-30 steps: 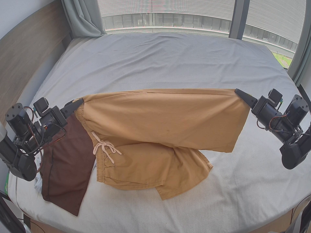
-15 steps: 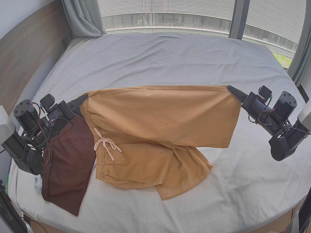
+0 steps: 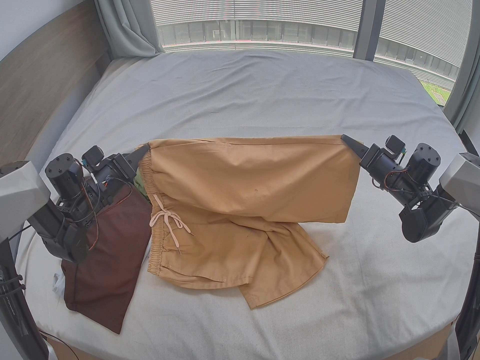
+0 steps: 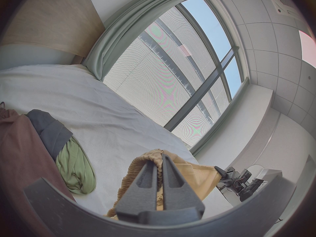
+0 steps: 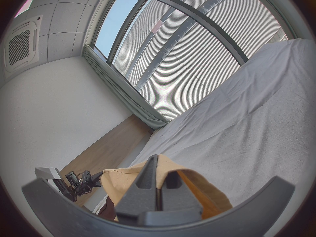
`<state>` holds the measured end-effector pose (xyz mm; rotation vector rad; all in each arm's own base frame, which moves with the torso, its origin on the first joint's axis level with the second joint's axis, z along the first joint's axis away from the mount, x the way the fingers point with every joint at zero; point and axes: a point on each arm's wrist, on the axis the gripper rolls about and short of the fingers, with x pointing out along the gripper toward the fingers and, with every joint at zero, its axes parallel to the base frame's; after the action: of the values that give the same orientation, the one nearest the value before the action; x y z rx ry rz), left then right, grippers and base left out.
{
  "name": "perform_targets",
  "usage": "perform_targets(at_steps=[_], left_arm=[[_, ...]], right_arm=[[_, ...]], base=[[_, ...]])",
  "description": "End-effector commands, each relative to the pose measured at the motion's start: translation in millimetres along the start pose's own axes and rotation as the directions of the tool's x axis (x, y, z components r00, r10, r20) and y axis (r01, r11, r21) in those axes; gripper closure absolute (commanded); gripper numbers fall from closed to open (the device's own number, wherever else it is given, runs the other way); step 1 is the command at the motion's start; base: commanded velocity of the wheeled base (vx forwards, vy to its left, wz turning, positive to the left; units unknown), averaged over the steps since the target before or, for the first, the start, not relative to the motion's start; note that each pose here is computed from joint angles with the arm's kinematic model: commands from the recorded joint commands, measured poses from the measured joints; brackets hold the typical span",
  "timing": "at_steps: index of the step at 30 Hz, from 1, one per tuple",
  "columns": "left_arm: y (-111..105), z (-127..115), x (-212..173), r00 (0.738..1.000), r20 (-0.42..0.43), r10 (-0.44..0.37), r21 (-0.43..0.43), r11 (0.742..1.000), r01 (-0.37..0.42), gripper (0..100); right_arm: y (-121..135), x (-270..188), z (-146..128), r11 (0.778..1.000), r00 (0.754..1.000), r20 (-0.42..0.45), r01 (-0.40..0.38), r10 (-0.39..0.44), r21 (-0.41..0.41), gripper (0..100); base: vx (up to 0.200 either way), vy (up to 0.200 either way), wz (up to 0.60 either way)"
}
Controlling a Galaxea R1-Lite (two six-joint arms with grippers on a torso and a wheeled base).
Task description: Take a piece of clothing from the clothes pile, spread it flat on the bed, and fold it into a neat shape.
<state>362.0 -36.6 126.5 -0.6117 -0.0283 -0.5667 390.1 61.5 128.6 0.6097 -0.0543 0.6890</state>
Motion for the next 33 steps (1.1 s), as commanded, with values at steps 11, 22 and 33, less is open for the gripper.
perform_targets(at_steps=[11, 22, 33], left_arm=[[31, -20, 25, 0.999, 0.021, 0.047, -0.011, 0.999, -0.047, 100], [48, -21, 42, 0.995, 0.077, 0.067, -0.088, 0.994, -0.06, 100], [58, -24, 53, 0.993, 0.099, 0.057, -0.126, 0.991, -0.044, 100]], right_arm=[[-37, 32, -17, 0.999, 0.999, 0.029, -0.022, 0.02, 0.05, 100], [-58, 54, -27, 0.998, 0.997, 0.059, -0.057, 0.055, 0.026, 100], [-77, 77, -26, 0.998, 0.997, 0.062, -0.053, 0.052, 0.025, 100]], base=[[0.0, 0.0, 0.0], [0.0, 0.0, 0.0], [0.0, 0.0, 0.0]])
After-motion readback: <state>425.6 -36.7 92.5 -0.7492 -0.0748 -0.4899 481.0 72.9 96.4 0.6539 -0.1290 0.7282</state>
